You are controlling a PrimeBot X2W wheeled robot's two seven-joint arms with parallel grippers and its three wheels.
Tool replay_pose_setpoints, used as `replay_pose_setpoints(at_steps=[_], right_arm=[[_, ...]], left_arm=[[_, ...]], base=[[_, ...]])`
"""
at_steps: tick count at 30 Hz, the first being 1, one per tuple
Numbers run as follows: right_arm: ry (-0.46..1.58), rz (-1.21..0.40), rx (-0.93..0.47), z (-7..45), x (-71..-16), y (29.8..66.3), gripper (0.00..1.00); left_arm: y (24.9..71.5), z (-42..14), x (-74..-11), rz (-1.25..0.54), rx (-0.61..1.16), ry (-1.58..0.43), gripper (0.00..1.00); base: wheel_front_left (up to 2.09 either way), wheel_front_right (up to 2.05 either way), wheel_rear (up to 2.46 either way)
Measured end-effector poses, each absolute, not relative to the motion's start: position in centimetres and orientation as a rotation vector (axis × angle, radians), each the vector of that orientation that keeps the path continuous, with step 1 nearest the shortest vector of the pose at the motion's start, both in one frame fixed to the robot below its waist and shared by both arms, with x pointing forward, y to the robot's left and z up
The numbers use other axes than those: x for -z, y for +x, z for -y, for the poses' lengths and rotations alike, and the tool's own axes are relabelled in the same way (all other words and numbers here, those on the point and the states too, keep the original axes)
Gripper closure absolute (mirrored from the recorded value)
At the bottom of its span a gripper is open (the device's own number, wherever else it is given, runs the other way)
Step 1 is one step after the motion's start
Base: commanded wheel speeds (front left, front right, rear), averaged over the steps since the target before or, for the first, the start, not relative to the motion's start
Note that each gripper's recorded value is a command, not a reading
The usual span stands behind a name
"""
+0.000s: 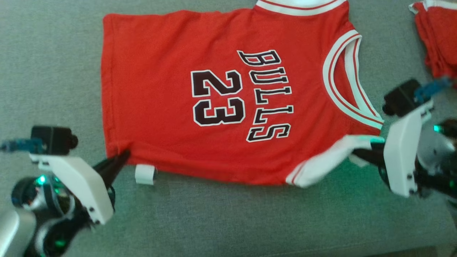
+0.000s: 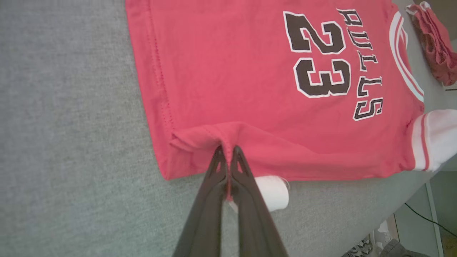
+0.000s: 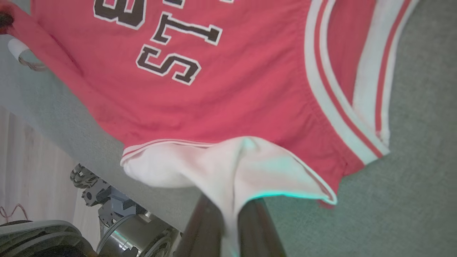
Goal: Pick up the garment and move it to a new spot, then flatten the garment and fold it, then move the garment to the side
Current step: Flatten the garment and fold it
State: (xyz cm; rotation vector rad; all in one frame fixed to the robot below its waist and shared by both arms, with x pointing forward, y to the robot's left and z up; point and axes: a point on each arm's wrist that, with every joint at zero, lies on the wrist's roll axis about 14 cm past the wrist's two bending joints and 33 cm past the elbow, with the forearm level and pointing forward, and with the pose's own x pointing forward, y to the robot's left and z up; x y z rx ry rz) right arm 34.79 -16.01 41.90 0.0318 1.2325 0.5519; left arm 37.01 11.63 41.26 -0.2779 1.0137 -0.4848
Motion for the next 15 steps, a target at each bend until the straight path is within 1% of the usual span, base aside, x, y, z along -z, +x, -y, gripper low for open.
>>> replay_pose_setpoints(at_steps=[7, 15], right_arm=[[-0.002, -1.233, -0.565, 16.1, -41.9, 38.1, 1.0], [-0.032, -1.294, -0.6, 15.6, -40.3, 39.4, 1.0]], left_arm=[[39.4, -11.6, -41.3, -1.062, 0.515, -0.239, 1.0], [41.3, -12.1, -40.4, -1.104, 0.509, -0.209, 1.0]], base=[[0.0, 0.0, 0.0], [0.0, 0.0, 0.0]])
